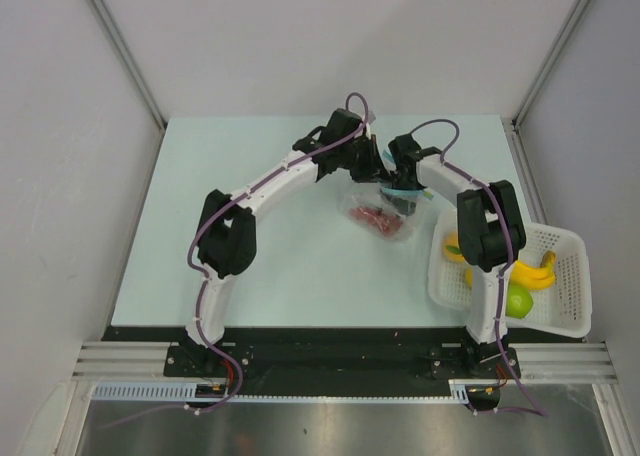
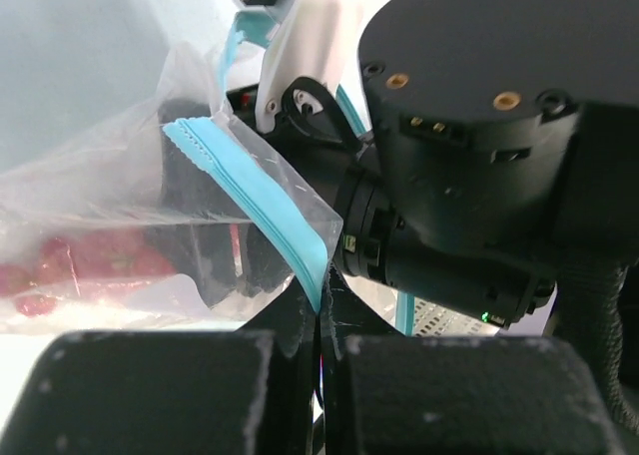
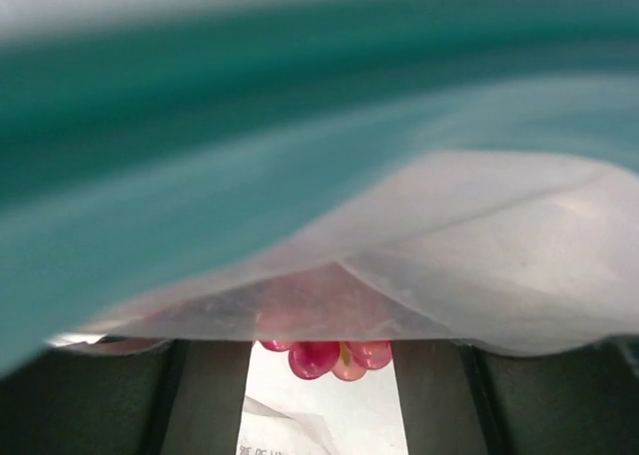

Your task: Open the zip-top bag and remove the fake food

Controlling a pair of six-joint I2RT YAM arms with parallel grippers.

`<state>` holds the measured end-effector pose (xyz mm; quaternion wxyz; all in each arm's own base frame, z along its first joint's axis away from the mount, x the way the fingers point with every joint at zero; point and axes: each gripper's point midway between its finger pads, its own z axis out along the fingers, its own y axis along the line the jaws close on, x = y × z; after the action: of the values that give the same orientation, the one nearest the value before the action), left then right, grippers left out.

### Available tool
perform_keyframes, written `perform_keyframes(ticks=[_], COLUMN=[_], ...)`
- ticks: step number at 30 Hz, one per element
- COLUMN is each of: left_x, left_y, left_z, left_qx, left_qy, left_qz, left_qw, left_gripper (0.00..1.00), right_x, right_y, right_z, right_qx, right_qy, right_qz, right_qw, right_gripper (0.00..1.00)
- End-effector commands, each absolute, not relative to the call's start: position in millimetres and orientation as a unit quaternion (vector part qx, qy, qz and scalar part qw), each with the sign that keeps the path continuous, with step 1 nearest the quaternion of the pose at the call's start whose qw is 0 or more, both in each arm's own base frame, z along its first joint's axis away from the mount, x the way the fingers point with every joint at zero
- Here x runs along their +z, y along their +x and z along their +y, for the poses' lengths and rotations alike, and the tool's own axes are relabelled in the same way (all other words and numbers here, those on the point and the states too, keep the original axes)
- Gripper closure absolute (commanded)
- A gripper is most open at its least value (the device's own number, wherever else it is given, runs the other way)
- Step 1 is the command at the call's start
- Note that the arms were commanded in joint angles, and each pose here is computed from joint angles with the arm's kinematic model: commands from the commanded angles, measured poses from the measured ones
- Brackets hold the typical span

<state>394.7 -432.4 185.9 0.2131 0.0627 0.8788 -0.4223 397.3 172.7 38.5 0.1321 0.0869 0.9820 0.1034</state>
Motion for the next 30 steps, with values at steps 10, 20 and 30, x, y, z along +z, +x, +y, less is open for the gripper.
perform_keyframes(ticks=[10,20,30], left_x=[205,198,193], left_y=[383,389,388], left_z=[-414,-412,-411], left_qx=[-0.432,-0.432,-0.429], left_qy=[0.061,0.049,0.047], left_qz=[0.87,0.871,0.872], left_qw=[0.231,0.231,0.23], left_gripper=[1.0,1.0,1.0], right_x=[5,102,181], right_y=[382,398,414], right_z=[167,171,165], right_qx=[0.065,0.098,0.104], right_qy=[0.07,0.066,0.081], right_qz=[0.99,0.972,0.951], right_qw=[0.102,0.201,0.28], right_gripper=[0.57,0.93,0.99])
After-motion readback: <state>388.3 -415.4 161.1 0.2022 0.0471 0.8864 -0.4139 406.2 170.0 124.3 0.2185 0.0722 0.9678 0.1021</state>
